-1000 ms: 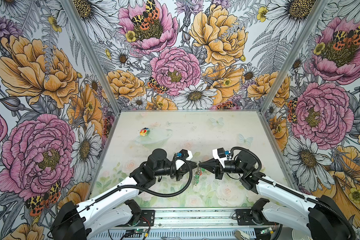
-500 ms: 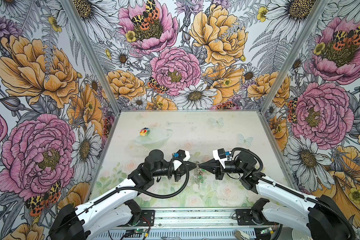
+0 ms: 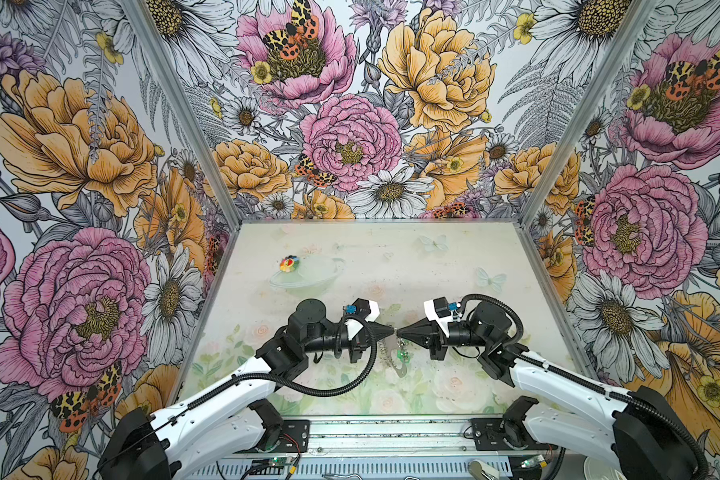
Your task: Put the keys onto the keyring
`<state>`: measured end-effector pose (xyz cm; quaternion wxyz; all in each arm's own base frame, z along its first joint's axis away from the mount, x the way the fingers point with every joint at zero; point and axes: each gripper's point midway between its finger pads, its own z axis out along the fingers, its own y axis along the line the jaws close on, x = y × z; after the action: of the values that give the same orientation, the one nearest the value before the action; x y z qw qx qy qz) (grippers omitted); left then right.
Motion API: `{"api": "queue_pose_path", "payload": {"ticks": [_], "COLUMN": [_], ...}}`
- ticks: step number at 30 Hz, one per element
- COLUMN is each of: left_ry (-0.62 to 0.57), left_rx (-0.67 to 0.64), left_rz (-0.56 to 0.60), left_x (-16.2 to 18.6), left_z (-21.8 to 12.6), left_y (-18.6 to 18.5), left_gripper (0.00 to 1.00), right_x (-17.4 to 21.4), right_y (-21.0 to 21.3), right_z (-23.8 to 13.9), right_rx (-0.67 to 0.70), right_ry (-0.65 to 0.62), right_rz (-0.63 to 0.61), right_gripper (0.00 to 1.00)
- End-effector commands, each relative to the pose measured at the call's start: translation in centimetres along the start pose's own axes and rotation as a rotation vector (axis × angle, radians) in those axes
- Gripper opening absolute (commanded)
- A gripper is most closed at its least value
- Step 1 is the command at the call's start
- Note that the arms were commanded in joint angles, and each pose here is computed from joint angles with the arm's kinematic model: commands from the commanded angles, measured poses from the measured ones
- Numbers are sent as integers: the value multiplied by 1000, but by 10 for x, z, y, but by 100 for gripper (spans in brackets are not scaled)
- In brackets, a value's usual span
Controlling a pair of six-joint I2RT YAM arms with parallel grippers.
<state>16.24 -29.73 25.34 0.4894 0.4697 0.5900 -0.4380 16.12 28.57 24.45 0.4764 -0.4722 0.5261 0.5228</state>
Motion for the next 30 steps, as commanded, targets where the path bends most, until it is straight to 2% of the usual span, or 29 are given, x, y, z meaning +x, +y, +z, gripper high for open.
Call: {"api": "queue_pose_path", "payload": {"ticks": [1,11,15,22,28,29,30], "left_ry": [-3,13,5,2,0,2,5], "left_rx": [33,34,34,29,-55,-78,-109], "left_rz": [-2,-11,-8,-8,-1,1,3], "left_x": [1,7,4,4,4,5,7], "left_z": [1,4,4,3,1,0,-1], "left_y": [-3,-2,-2,-2,11,15,19], "left_gripper": [6,15,7,0,0,0,0], "right_x": [-11,-12,-12,-10,-10,-9,-9], "right_y": [7,8,7,6,4,3,2], "right_z": [1,1,2,2,0,-1,-3], "right_rx": [-27,-33,-35,-27,-11,-1,13], "right_ry": [-39,-44,-42,-41,-39,-40,-42], "right_rz": [-44,-39,-35,-36,-35,-36,-37], "right_gripper": [0,0,0,0,0,2,9]}}
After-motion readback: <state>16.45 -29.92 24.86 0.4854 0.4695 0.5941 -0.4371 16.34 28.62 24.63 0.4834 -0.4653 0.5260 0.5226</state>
